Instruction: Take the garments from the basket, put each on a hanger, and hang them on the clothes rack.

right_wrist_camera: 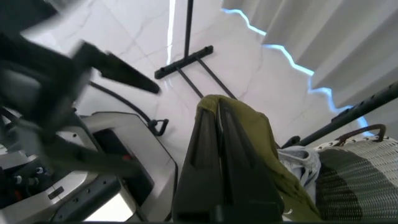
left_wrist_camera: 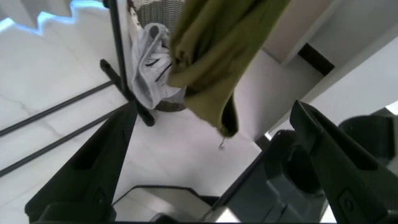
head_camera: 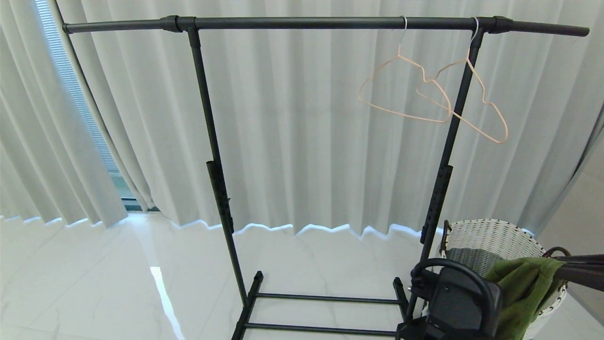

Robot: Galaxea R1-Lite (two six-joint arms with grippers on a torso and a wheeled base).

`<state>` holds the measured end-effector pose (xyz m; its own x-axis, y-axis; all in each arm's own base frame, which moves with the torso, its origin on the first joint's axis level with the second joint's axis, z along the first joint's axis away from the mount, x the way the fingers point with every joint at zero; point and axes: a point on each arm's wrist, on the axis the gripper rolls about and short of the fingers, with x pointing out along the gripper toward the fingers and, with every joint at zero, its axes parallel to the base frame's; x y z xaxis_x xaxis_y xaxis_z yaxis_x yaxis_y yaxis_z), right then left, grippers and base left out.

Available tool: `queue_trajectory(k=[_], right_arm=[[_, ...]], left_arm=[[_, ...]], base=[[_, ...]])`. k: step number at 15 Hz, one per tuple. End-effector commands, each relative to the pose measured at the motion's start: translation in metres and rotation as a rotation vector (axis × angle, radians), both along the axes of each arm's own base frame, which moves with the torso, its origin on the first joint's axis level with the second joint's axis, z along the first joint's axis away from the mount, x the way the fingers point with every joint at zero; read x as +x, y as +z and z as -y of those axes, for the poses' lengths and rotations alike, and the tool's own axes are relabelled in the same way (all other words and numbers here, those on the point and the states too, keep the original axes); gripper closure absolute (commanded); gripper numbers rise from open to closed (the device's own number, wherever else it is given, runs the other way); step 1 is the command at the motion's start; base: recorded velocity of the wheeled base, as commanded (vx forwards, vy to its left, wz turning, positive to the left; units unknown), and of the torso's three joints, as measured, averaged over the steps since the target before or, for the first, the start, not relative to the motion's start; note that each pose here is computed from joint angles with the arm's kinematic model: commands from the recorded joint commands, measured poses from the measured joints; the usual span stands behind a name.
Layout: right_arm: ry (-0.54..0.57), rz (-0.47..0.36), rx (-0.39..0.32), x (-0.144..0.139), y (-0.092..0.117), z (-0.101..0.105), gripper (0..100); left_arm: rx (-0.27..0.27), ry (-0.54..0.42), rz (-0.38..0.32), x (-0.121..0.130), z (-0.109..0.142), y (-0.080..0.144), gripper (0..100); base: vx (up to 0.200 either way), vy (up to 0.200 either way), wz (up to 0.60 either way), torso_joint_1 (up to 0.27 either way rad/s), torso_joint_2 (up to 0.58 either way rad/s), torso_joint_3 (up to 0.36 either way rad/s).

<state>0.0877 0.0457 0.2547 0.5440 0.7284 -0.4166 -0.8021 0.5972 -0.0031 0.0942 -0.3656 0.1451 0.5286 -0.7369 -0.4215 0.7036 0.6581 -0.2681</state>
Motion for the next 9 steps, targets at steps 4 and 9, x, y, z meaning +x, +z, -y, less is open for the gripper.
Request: queue_trajectory(k=[4, 9], right_arm=[[0.001, 0.005, 0.003, -0.001, 0.001, 0.000, 100], [-0.011, 0.009, 0.024, 0.001, 0.003, 0.000, 100]], left_arm=[[0.041, 0.074, -0.007, 0.043, 0.048, -0.047, 0], [0.120, 0.143, -0.030, 0.080, 0.050, -0.090, 0]], base=[[0.000, 0.000, 0.00, 0.000, 0.00, 0.000], [0.000, 0.000, 0.00, 0.000, 0.00, 0.000]])
